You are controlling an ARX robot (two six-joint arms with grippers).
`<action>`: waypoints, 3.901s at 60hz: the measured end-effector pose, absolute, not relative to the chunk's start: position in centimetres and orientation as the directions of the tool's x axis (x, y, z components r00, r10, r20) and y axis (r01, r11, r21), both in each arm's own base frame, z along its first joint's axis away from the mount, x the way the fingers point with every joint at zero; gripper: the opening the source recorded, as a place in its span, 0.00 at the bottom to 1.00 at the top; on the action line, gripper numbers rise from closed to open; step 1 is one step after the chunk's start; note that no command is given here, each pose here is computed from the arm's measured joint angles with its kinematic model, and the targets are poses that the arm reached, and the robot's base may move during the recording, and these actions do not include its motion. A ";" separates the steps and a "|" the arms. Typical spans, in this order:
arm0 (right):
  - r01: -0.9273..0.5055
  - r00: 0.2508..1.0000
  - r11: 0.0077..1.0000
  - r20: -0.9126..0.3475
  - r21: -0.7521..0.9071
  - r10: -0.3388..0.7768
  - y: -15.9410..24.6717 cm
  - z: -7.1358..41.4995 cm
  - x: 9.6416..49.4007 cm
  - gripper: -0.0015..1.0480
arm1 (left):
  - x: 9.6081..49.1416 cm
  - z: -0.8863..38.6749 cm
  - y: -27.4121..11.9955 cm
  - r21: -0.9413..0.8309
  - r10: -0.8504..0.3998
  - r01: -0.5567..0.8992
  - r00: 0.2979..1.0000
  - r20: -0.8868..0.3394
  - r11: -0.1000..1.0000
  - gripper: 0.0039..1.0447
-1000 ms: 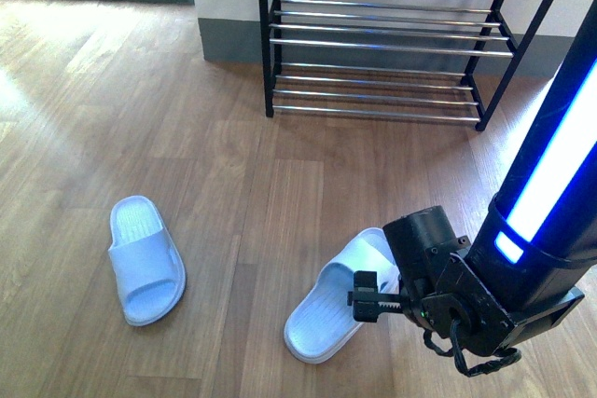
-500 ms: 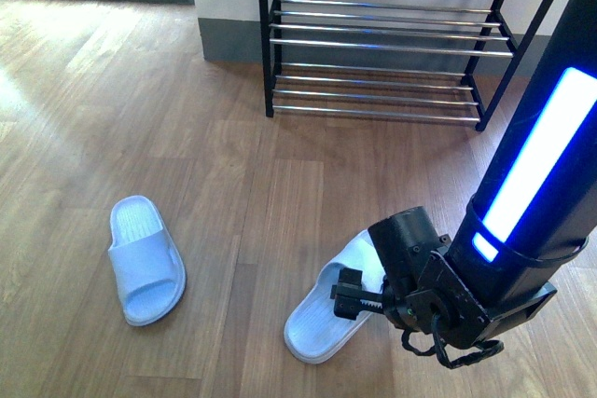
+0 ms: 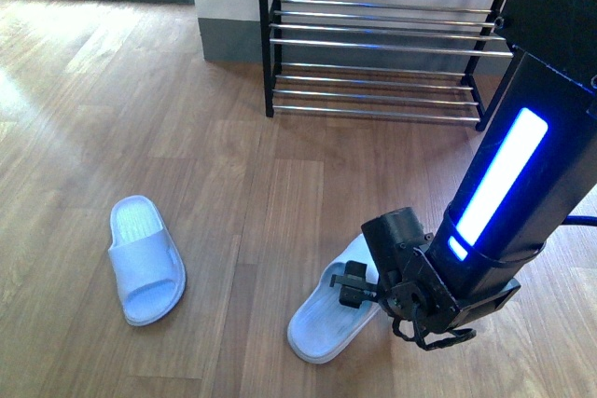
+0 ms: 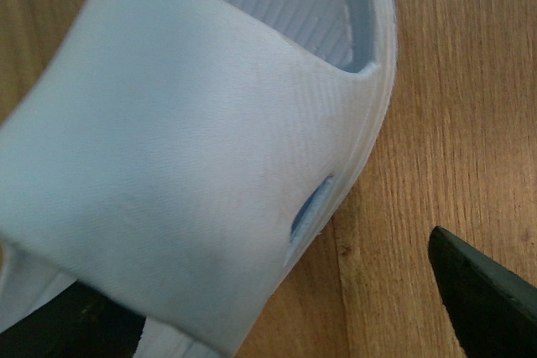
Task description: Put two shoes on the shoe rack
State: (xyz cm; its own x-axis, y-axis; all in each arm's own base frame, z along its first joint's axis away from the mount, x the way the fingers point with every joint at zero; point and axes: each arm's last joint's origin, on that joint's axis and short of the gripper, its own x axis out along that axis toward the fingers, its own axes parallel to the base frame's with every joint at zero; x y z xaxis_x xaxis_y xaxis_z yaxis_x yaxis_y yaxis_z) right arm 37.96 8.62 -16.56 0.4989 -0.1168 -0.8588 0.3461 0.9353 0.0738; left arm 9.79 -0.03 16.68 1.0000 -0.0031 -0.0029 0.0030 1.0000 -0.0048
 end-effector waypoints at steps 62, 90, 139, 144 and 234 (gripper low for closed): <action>0.054 0.804 0.995 -0.595 0.079 0.004 3.7 4.7 29.4 0.02 | 9.8 16.7 0.0 -0.005 -0.003 0.003 1.000 -0.002 1.000 0.91; 0.014 0.897 0.996 -0.442 0.093 0.029 3.5 11.2 23.9 0.02 | 9.8 16.7 0.0 -0.005 -0.003 0.003 1.000 -0.002 1.000 0.91; 0.014 0.894 0.996 -0.446 0.092 0.028 3.4 11.1 23.8 0.02 | 9.8 16.7 0.0 -0.005 -0.003 0.003 1.000 -0.002 1.000 0.91; 0.014 0.894 0.996 -0.447 0.092 0.028 3.4 11.1 23.8 0.02 | 9.8 16.7 0.0 -0.005 -0.003 0.003 1.000 -0.002 1.000 0.91; 0.016 0.894 0.996 -0.447 0.088 0.025 3.4 11.1 23.8 0.02 | 23.2 0.8 8.7 0.140 0.050 0.192 0.410 -0.911 0.971 0.91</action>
State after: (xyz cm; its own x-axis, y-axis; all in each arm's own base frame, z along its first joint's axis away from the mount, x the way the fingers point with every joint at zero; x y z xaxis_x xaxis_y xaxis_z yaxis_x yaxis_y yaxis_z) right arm 23.75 3.42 11.13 0.8944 0.0250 -0.4466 0.0160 0.9960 0.0878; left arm 23.24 8.74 0.81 0.4104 0.0499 -0.9105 0.1923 0.9713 0.1398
